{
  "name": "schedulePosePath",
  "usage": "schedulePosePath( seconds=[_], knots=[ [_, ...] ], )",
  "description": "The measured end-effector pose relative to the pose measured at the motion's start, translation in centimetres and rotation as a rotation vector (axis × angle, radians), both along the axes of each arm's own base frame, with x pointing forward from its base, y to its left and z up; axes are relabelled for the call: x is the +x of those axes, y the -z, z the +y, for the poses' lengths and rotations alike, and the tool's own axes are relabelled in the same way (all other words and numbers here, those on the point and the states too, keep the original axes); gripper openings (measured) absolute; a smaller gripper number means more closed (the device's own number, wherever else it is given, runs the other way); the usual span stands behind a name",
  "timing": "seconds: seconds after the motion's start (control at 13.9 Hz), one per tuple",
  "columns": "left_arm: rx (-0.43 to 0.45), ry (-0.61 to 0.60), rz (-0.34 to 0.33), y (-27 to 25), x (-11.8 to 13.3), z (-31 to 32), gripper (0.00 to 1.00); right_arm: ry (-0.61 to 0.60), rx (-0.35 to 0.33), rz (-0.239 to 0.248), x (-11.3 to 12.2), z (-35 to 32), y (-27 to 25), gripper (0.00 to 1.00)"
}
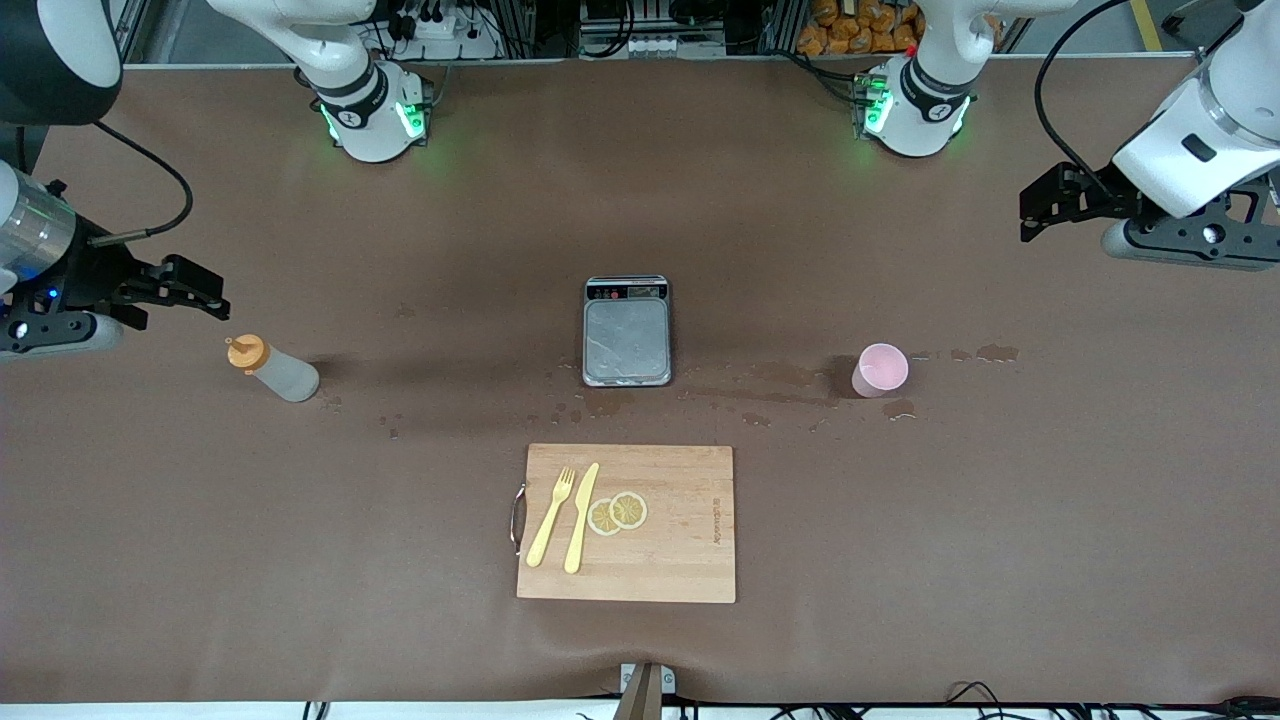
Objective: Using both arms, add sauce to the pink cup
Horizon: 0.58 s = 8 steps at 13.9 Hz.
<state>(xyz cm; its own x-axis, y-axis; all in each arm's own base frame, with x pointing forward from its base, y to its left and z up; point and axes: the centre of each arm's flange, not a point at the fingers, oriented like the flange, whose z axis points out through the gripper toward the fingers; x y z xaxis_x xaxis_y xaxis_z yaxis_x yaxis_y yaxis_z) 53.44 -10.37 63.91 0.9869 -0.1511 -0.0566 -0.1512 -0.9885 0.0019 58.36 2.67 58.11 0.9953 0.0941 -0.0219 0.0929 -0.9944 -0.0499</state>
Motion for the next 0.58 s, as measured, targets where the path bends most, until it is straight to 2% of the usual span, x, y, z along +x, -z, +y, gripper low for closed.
schedulePosePath(
  seconds=[0.58],
  knots=[
    [0.006,0.001,0.011,0.71,0.42,-0.1,1.0,-0.002,0.0,0.0,-0.01,0.13,0.0,1.0]
  ],
)
